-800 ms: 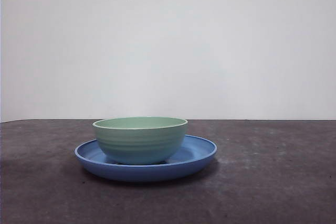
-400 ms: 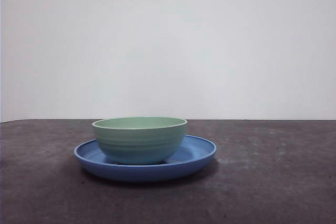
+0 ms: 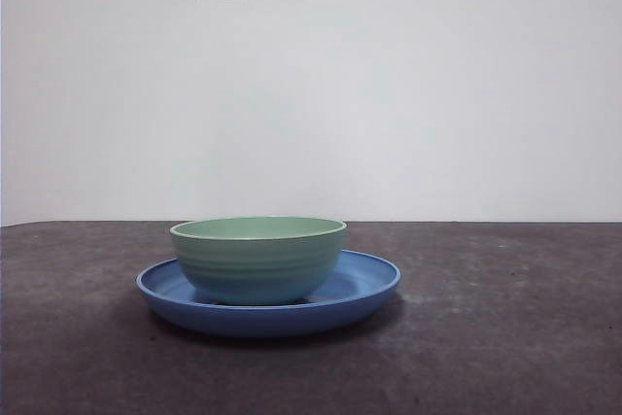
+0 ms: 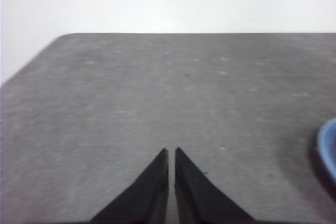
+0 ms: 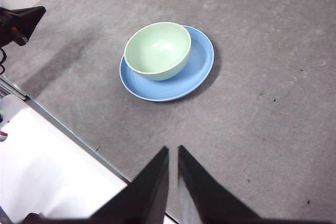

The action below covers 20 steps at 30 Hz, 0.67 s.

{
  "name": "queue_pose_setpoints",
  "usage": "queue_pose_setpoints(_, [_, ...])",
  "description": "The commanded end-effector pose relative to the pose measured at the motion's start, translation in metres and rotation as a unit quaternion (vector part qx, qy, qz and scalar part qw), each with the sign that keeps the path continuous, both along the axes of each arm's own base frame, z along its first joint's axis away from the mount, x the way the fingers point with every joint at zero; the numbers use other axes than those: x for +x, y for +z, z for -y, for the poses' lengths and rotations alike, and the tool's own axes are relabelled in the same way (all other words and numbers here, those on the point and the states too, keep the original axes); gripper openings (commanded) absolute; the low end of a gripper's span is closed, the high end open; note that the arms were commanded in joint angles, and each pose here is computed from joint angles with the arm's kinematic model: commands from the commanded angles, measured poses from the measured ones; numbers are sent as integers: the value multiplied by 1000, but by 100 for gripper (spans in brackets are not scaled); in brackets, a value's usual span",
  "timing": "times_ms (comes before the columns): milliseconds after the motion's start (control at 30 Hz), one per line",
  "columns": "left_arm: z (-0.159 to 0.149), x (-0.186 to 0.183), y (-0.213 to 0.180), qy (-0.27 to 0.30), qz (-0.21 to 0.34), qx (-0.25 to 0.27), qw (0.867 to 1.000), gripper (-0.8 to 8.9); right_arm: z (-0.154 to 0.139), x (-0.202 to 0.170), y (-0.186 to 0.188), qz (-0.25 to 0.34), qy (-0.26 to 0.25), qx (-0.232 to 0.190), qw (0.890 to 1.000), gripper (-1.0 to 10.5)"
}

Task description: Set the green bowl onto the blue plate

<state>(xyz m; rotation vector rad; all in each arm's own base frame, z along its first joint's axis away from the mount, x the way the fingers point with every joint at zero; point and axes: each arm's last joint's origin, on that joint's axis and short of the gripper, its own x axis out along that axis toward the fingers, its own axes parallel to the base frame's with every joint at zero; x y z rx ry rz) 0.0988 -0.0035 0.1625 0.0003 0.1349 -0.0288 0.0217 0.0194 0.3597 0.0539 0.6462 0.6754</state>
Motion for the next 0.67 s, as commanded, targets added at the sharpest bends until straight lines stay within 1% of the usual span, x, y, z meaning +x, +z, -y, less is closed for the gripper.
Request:
queue_pose_setpoints(33, [-1,-2,-2,19,2,-6,1000,21,0,0,3,5,0,6,1000,26])
queue_pose_setpoints(267, [-2,-4,-12,24,-33,-2,999,21,0,0,3,5,0,6,1000,26])
queue_pose_setpoints(667, [-1,-3,-13,21,-22,19,999,21,0,0,3,5,0,6,1000,26])
